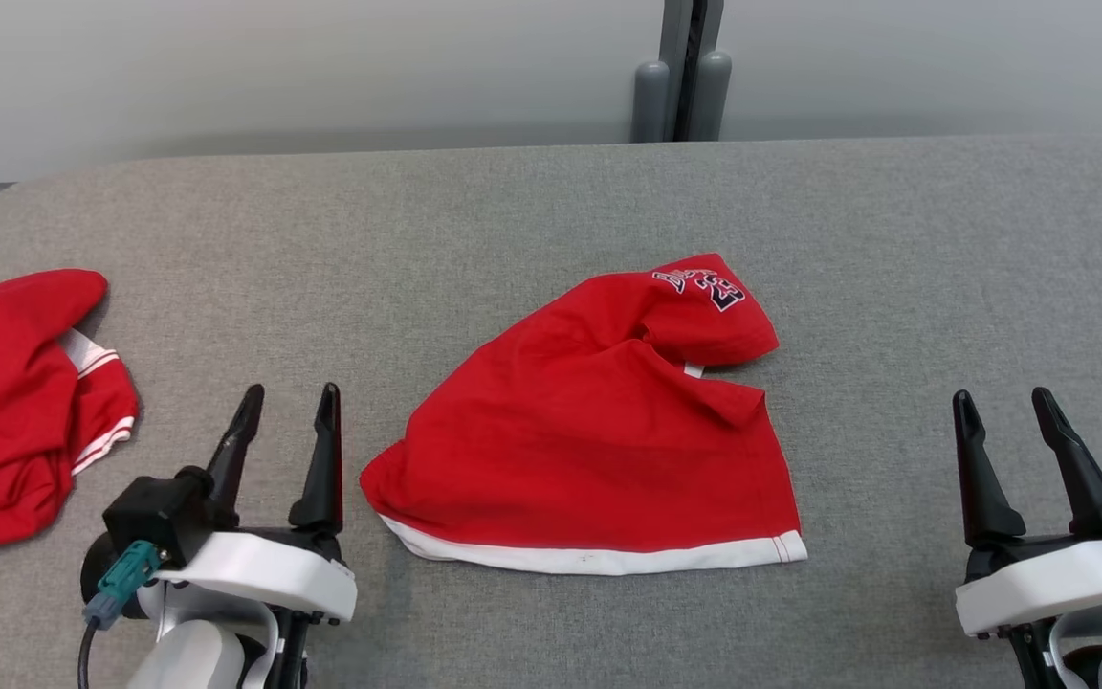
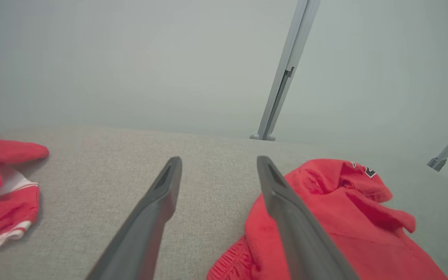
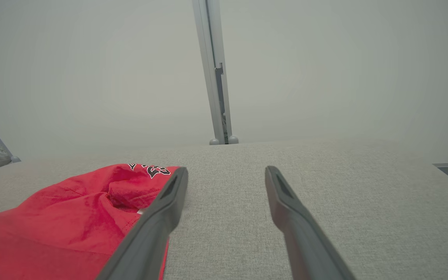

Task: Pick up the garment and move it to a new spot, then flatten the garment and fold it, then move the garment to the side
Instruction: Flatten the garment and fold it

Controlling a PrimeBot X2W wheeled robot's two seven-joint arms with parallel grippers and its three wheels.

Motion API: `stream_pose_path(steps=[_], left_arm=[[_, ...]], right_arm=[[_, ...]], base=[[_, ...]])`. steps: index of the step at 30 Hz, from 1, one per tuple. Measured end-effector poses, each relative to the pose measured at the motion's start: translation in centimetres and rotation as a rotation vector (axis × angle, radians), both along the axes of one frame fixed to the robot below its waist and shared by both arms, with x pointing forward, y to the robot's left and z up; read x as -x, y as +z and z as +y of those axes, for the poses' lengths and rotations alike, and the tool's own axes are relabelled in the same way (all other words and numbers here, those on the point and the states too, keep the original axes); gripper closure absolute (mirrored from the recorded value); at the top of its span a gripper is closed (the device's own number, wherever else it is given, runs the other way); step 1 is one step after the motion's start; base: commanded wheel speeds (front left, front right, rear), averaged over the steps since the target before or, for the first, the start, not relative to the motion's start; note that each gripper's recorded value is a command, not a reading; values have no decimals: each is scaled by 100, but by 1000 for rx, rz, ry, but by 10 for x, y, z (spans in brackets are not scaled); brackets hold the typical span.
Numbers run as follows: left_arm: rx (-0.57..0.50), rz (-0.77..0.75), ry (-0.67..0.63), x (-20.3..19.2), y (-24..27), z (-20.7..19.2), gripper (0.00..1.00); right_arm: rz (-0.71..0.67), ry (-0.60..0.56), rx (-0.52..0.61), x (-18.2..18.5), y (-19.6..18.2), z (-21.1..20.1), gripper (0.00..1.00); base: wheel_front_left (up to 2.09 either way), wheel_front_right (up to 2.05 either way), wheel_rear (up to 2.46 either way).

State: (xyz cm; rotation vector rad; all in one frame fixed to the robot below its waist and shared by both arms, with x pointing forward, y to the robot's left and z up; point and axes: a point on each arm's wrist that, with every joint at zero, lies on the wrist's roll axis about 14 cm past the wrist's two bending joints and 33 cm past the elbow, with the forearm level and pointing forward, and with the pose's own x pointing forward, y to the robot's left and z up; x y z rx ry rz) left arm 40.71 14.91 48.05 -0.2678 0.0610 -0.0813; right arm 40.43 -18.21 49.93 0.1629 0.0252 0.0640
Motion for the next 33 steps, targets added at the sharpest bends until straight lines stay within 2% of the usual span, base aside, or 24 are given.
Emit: stream_pose_path(steps=[7, 16, 33], left_arm=[[-53, -111, 57, 10, 33, 23, 0], [-78, -60, 61, 42, 16, 33, 0], [-90, -46, 60, 42, 13, 34, 0]], right_arm=[[-13, 17, 13, 7, 7, 4, 0], [7, 40, 16, 19, 4, 11, 0], [18, 54, 24, 15, 1, 14, 0]], base=[[0, 0, 0], [0, 0, 0], [0, 0, 0]])
